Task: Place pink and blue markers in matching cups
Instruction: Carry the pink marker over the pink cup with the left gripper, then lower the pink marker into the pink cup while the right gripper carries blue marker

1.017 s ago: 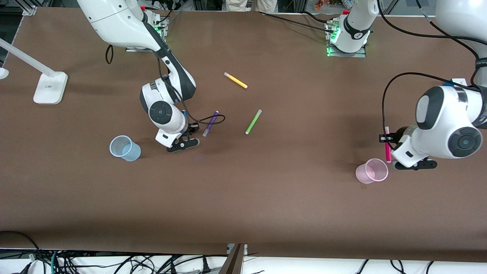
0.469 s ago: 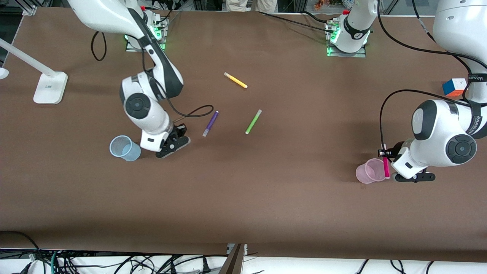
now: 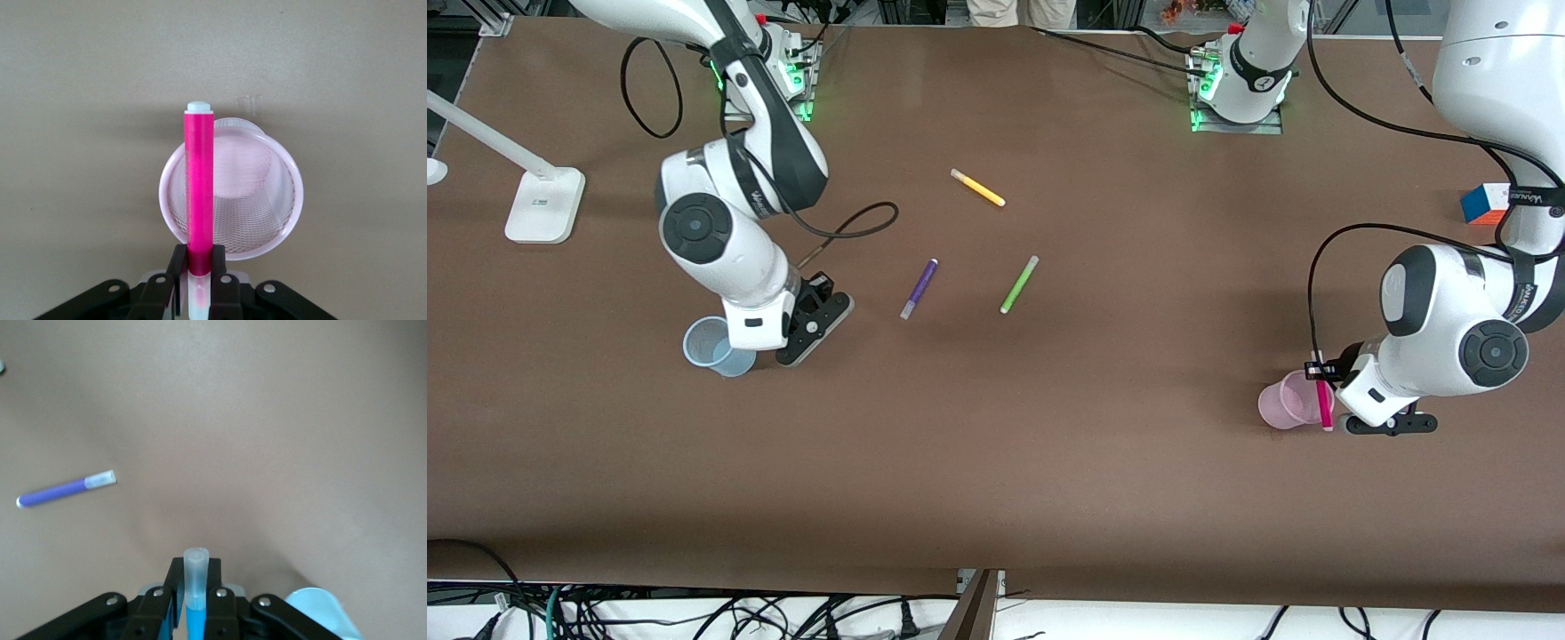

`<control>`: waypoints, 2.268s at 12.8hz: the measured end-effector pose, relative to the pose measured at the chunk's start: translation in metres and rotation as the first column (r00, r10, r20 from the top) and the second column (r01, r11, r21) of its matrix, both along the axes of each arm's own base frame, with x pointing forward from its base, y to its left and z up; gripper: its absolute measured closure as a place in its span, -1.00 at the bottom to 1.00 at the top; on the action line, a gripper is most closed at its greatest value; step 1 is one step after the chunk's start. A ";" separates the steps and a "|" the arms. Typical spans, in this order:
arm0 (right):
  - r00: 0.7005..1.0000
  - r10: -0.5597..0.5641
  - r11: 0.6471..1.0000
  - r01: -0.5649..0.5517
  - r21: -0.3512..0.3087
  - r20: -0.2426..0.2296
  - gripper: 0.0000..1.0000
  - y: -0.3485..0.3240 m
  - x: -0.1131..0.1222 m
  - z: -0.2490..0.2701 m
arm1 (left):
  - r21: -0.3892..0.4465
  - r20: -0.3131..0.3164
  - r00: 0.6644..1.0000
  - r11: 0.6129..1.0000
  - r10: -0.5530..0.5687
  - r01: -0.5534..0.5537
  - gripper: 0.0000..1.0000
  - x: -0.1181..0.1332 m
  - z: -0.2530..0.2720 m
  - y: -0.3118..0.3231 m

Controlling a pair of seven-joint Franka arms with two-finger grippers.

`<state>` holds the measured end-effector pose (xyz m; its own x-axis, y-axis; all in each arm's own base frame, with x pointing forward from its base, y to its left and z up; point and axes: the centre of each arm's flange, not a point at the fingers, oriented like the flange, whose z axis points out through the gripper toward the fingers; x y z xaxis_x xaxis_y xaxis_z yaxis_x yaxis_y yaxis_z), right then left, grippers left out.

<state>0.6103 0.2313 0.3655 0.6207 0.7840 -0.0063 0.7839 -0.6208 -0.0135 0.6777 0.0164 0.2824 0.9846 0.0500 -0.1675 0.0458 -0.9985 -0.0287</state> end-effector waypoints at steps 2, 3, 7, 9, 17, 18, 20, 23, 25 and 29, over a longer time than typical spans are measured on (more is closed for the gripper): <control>0.996 0.087 0.995 -0.087 0.054 0.004 0.67 -0.023 0.010 0.010 | -0.005 -0.010 1.000 1.000 -0.010 0.010 0.65 -0.001 -0.001 -0.007; 0.991 0.135 0.987 -0.136 0.085 0.010 0.67 -0.037 0.016 0.012 | -0.007 -0.031 0.999 1.000 -0.017 0.017 0.65 -0.004 -0.002 -0.012; 0.956 0.286 0.927 -0.294 0.235 0.067 0.67 -0.095 0.033 0.016 | -0.017 -0.140 0.989 0.998 -0.054 0.053 0.65 -0.017 0.002 -0.036; 0.932 0.344 0.880 -0.362 0.306 0.116 0.67 -0.115 0.038 0.014 | -0.015 -0.151 0.987 0.999 -0.054 0.052 0.65 -0.019 0.004 -0.036; 0.885 0.415 0.773 -0.465 0.431 0.212 0.67 -0.190 0.042 0.001 | -0.010 -0.157 0.987 0.999 -0.038 0.037 0.65 -0.020 0.003 -0.025; 0.880 0.420 0.760 -0.475 0.444 0.223 0.67 -0.194 0.043 -0.003 | -0.011 -0.156 0.987 0.999 -0.040 0.038 0.65 -0.019 0.003 -0.024; 0.875 0.422 0.735 -0.484 0.476 0.239 0.67 -0.202 0.043 -0.016 | -0.017 -0.143 0.988 0.998 -0.055 0.053 0.65 -0.016 0.009 -0.018; 0.868 0.421 0.708 -0.496 0.504 0.263 0.67 -0.213 0.045 -0.032 | -0.024 -0.124 0.991 0.999 -0.049 0.046 0.65 -0.011 0.017 0.007; 0.871 0.418 0.707 -0.491 0.509 0.259 0.67 -0.218 0.045 -0.037 | -0.028 -0.119 0.992 0.999 -0.047 0.044 0.65 -0.010 0.011 0.012; 0.886 0.396 0.685 -0.460 0.564 0.242 0.67 -0.232 0.041 -0.050 | -0.034 -0.084 0.995 0.998 -0.059 0.057 0.65 -0.004 0.003 0.004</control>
